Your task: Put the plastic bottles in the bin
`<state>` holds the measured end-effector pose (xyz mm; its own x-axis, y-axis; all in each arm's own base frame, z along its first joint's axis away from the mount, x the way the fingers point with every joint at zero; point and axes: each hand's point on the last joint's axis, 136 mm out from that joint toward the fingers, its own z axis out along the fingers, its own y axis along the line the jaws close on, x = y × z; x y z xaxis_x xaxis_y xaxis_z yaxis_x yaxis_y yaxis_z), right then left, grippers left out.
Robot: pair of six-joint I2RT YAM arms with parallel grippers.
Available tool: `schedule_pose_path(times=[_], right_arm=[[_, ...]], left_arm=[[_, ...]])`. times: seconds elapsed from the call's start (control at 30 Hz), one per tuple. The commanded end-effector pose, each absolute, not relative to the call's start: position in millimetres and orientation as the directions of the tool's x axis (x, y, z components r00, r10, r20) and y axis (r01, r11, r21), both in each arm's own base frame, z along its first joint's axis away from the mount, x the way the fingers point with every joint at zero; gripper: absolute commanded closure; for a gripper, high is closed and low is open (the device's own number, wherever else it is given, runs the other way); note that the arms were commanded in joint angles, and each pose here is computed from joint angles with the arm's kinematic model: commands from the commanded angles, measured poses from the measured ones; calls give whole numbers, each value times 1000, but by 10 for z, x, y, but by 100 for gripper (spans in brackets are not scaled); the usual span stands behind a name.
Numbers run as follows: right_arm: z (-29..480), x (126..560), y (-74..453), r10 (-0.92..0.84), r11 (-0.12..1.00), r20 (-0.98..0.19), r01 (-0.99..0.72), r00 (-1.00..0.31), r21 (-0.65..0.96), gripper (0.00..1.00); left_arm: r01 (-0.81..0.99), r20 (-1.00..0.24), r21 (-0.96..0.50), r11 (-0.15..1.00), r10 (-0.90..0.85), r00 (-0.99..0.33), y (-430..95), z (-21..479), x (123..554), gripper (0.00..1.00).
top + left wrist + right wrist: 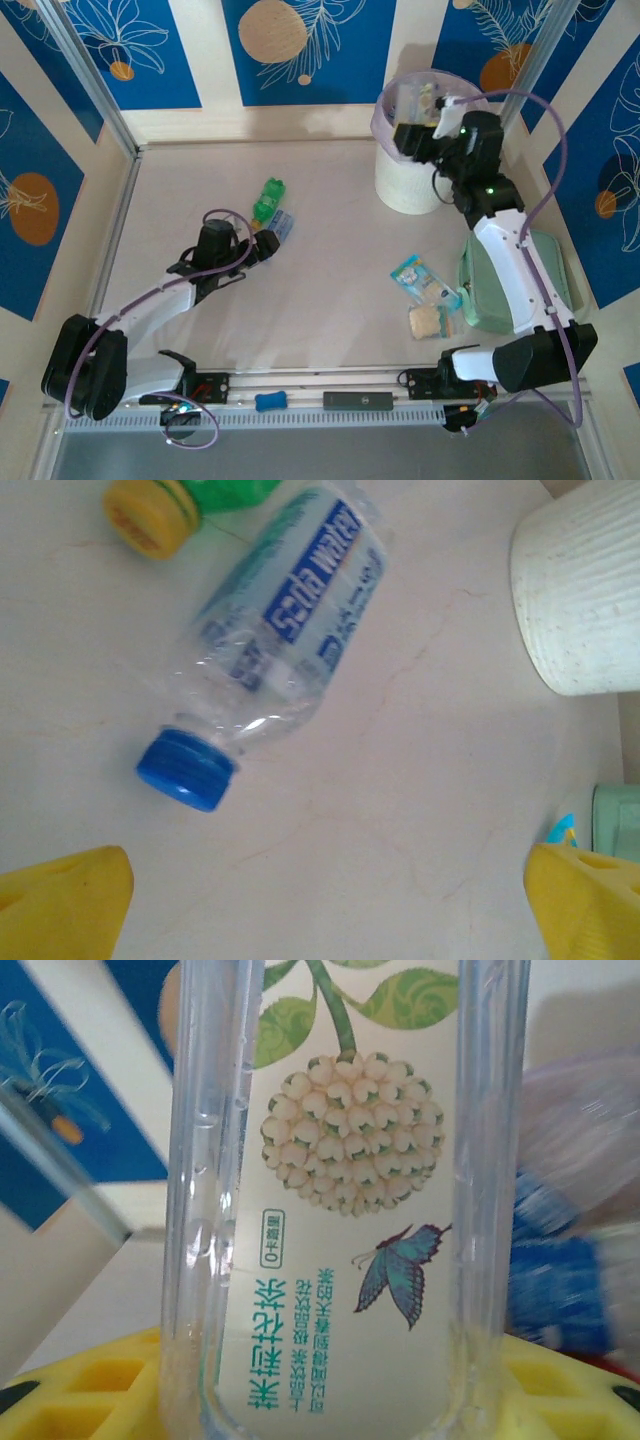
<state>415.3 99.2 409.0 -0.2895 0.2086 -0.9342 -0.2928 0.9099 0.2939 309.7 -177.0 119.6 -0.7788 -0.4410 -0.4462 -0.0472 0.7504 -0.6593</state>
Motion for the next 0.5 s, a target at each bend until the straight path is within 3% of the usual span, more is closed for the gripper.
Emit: schedule_pose_path(times=[0.0, 0.13, 0.47], right_arm=[[4203, 4346, 690, 199, 946, -949, -207, -244, 252, 48], [4238, 4618, 352, 219, 965, -948, -95, -230, 245, 47], [3842, 5112, -33, 269, 961, -892, 39, -364, 274, 45]], left_arm=[[18, -487, -636, 771, -383, -785, -1872, 1309, 3105, 0], [13, -479, -631, 776, -376, -793, -1879, 1268, 3072, 0], [10, -492, -615, 788, -374, -786, -1830, 1268, 3002, 0]])
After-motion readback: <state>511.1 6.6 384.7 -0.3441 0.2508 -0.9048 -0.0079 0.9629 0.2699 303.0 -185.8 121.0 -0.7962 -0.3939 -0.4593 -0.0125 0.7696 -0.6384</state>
